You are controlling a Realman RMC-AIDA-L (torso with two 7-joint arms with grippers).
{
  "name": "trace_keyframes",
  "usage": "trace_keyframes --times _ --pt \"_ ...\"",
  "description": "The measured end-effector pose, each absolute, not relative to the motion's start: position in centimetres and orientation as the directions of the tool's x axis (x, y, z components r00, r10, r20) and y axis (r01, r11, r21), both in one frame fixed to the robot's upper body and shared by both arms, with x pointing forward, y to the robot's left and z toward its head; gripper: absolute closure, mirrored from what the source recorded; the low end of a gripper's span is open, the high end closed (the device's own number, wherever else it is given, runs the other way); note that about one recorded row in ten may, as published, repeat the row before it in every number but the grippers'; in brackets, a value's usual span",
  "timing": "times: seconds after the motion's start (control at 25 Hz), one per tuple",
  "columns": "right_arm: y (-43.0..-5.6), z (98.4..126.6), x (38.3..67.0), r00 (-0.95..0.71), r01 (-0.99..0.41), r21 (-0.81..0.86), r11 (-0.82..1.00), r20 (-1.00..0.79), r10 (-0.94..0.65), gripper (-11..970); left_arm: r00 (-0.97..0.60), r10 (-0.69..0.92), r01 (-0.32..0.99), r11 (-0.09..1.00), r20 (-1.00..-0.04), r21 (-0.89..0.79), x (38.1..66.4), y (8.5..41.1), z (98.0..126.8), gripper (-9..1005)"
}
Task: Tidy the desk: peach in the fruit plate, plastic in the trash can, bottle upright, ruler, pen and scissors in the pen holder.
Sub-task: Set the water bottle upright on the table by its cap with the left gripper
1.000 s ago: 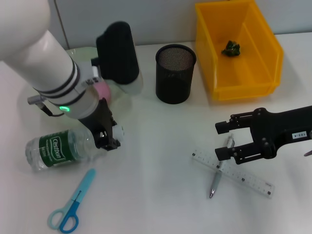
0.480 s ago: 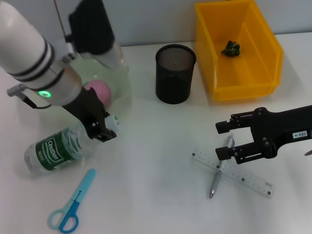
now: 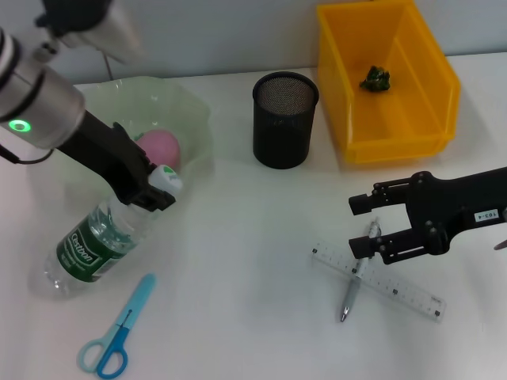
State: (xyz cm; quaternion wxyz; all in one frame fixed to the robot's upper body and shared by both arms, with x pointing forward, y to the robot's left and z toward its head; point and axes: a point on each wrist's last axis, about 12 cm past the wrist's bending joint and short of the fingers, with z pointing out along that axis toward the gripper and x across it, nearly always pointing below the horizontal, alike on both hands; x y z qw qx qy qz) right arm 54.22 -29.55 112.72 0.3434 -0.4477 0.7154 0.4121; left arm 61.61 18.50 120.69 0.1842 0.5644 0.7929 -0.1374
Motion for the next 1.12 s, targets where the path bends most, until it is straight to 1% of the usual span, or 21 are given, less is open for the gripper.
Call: trace_keyframes --times 0.12,0.4,0.6,1.12 --pt "-29.6 112.7 54.2 -0.364 -0.924 0.282 0.259 -0.86 -0.358 197 -0.306 0.83 0.942 0.336 -0.467 -0.021 61.6 19.2 121.2 549" --pt "-29.5 112.8 54.2 -0.363 -0.924 0.283 0.256 -0.858 -0.362 197 -0.359 0.779 0.921 0.383 -0.514 -0.063 61.1 22.0 122.5 549" --pt "-29.5 112.8 54.2 -0.363 -0.925 0.283 0.255 -0.858 -0.365 197 -0.382 0.764 0.913 0.398 -0.52 -0.086 60.6 23.1 122.9 549" --pt "-29.6 112.9 54.4 -0.357 -0.927 0.277 0.253 -0.857 -0.371 198 -0.39 0.733 0.905 0.418 -0.557 -0.083 59.8 24.9 123.3 549"
